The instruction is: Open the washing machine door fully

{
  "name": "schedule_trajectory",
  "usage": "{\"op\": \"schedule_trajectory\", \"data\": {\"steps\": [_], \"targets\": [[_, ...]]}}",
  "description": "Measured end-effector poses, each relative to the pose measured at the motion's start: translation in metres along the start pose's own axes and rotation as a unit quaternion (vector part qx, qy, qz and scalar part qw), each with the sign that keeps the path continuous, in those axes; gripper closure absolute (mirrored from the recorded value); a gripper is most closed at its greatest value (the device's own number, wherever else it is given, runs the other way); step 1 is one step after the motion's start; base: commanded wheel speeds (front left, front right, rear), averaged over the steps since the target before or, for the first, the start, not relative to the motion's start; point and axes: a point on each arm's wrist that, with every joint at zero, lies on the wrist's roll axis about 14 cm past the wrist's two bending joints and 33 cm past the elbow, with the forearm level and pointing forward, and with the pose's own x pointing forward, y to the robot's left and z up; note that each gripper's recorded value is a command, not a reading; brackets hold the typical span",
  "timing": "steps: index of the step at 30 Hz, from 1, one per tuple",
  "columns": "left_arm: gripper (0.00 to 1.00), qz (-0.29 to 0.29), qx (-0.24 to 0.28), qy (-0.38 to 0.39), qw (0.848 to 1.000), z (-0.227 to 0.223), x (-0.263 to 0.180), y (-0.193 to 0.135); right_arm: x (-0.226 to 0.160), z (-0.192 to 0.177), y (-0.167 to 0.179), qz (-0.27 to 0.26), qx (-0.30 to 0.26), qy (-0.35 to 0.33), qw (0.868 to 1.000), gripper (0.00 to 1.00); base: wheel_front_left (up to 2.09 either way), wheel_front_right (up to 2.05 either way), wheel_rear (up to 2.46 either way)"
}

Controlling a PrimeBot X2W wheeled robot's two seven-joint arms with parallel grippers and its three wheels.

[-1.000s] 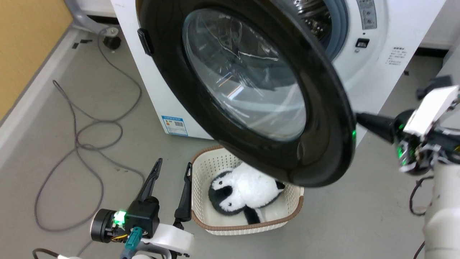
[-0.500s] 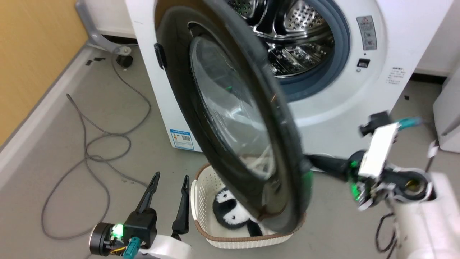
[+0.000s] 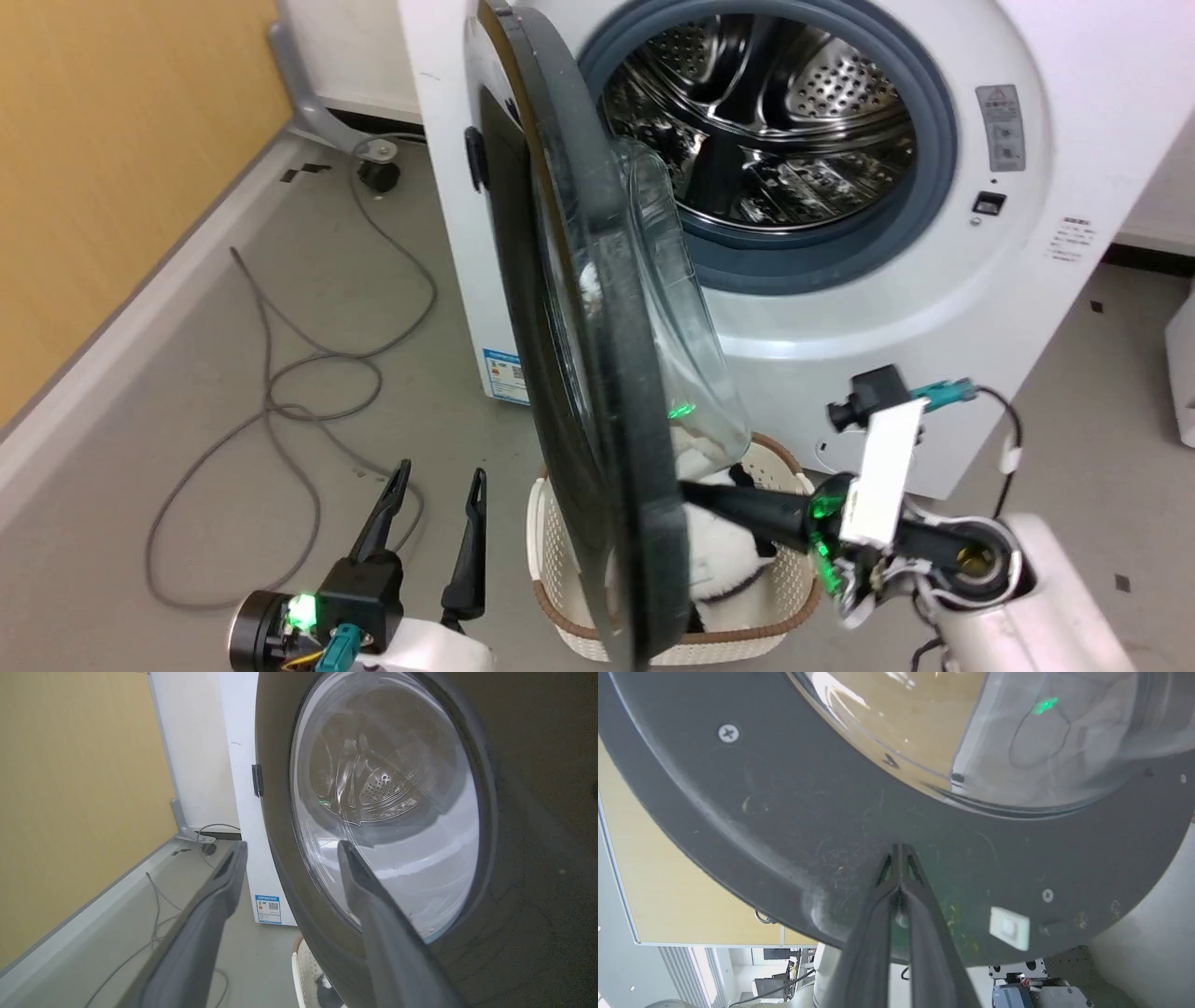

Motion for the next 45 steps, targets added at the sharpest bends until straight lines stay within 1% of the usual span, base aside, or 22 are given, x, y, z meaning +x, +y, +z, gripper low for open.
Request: {"op": "schedule_trajectory", "data": {"steps": [9, 12, 15, 17, 19, 21, 22, 23, 25, 26, 27, 29, 32, 33, 34, 36, 38, 39, 41, 43, 45], "targets": [[0.0, 0.013, 0.0, 0.004, 1.0, -0.002, -0.009, 0.008, 0.022, -0.025, 0.012, 0.018, -0.008, 0.032, 0.999, 1.0, 0.0, 0.0, 0.0], [0.0, 0.013, 0.0, 0.003, 1.0, -0.002, -0.009, 0.008, 0.023, -0.023, 0.015, 0.02, -0.013, 0.02, 1.0, 1.0, 0.0, 0.0, 0.0], [0.0, 0.01, -0.001, 0.003, 1.0, -0.002, -0.008, 0.007, 0.018, -0.013, 0.016, 0.017, -0.023, -0.008, 1.0, 1.0, 0.0, 0.0, 0.0], [0.0, 0.006, -0.003, 0.002, 1.0, -0.001, -0.006, 0.004, 0.01, -0.002, 0.017, 0.005, -0.044, -0.035, 0.998, 1.0, 0.0, 0.0, 0.0], [0.0, 0.003, -0.007, 0.001, 1.0, -0.001, -0.004, 0.002, 0.0, 0.012, 0.017, -0.015, -0.081, -0.068, 0.994, 1.0, 0.0, 0.0, 0.0], [0.0, -0.002, -0.009, 0.001, 1.0, -0.001, -0.003, -0.001, -0.016, 0.031, 0.018, -0.045, -0.136, -0.113, 0.983, 1.0, 0.0, 0.0, 0.0], [0.0, -0.004, -0.011, 0.001, 1.0, -0.001, -0.002, -0.003, -0.025, 0.041, 0.02, -0.063, -0.17, -0.137, 0.974, 1.0, 0.0, 0.0, 0.0], [0.0, -0.006, -0.013, 0.0, 1.0, -0.001, -0.001, -0.004, -0.035, 0.05, 0.02, -0.087, -0.212, -0.158, 0.961, 1.0, 0.0, 0.0, 0.0], [0.0, -0.011, -0.014, -0.001, 1.0, -0.001, 0.001, -0.007, -0.052, 0.062, 0.023, -0.133, -0.305, -0.185, 0.924, 1.0, 0.0, 0.0, 0.0], [0.0, -0.013, -0.015, -0.002, 1.0, 0.0, 0.002, -0.008, -0.061, 0.068, 0.025, -0.149, -0.341, -0.202, 0.906, 1.0, 0.0, 0.0, 0.0], [0.0, -0.016, -0.015, -0.002, 1.0, 0.0, 0.003, -0.01, -0.07, 0.074, 0.026, -0.163, -0.375, -0.219, 0.886, 1.0, 0.0, 0.0, 0.0], [0.0, -0.019, -0.019, -0.003, 1.0, 0.001, 0.005, -0.012, -0.087, 0.082, 0.027, -0.192, -0.444, -0.243, 0.841, 1.0, 0.0, 0.0, 0.0], [0.0, -0.022, -0.021, -0.005, 1.0, 0.001, 0.007, -0.014, -0.115, 0.094, 0.025, -0.233, -0.531, -0.273, 0.767, 1.0, 0.0, 0.0, 0.0], [0.0, -0.023, -0.021, -0.005, 0.999, 0.001, 0.008, -0.015, -0.124, 0.097, 0.023, -0.242, -0.546, -0.286, 0.75, 1.0, 0.0, 0.0, 0.0], [0.0, -0.024, -0.022, -0.005, 0.999, 0.002, 0.008, -0.016, -0.132, 0.099, 0.021, -0.249, -0.554, -0.3, 0.736, 1.0, 0.0, 0.0, 0.0], [0.0, -0.025, -0.022, -0.005, 0.999, 0.001, 0.01, -0.016, -0.147, 0.102, 0.016, -0.261, -0.557, -0.331, 0.715, 1.0, 0.0, 0.0, 0.0], [0.0, -0.024, -0.024, -0.005, 0.999, 0.001, 0.011, -0.016, -0.16, 0.102, 0.012, -0.277, -0.575, -0.35, 0.686, 1.0, 0.0, 0.0, 0.0], [0.0, -0.023, -0.025, -0.005, 0.999, 0.001, 0.011, -0.015, -0.165, 0.102, 0.01, -0.283, -0.575, -0.362, 0.677, 1.0, 0.0, 0.0, 0.0], [0.0, -0.02, -0.025, -0.005, 0.999, 0.001, 0.011, -0.014, -0.172, 0.098, 0.003, -0.294, -0.574, -0.378, 0.664, 1.0, 0.0, 0.0, 0.0], [0.0, -0.017, -0.025, -0.005, 1.0, 0.001, 0.011, -0.011, -0.178, 0.091, -0.005, -0.307, -0.561, -0.396, 0.659, 1.0, 0.0, 0.0, 0.0], [0.0, -0.014, -0.025, -0.003, 1.0, 0.0, 0.01, -0.009, -0.184, 0.084, -0.013, -0.325, -0.553, -0.406, 0.651, 1.0, 0.0, 0.0, 0.0]]}}
